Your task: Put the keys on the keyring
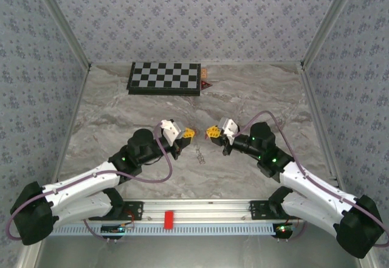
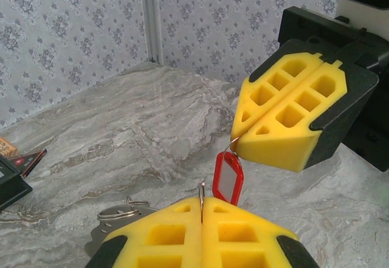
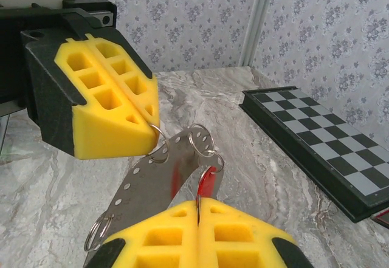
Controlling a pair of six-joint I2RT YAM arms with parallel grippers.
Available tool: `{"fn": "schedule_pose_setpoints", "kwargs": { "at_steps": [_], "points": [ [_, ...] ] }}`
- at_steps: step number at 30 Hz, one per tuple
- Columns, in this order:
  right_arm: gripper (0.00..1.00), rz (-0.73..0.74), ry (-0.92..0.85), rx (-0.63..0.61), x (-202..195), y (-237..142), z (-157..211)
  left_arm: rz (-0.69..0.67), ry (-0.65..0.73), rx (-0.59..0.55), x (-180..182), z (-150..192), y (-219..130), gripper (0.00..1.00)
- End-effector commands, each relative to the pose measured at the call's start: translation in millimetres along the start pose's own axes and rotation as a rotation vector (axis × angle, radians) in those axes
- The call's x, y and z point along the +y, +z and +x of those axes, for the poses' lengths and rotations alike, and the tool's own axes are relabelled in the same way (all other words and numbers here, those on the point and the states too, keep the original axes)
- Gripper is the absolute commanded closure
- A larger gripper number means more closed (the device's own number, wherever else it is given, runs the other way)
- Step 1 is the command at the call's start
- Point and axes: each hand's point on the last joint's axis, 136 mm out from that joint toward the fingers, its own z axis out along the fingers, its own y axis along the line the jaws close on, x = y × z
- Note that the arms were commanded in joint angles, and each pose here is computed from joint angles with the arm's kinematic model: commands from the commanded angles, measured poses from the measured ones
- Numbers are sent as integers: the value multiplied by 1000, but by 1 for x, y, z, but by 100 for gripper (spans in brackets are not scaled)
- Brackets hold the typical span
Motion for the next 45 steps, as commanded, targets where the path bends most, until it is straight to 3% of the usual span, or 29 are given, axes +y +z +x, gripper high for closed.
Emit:
{"fn": "schedule_pose_setpoints", "kwargs": {
  "at_steps": [1,27,45],
  "points": [
    [100,-29,-55,-50,4,2,-19,39,25,-63,-8,-23,-1,100],
    [100,-21,-139,-74,15,12,-36,43,20,-25,-8,-17,4,100],
    [100,-15,-154,-3,15,17,-19,48,24,-33,-9,-18,2,100]
  ]
}}
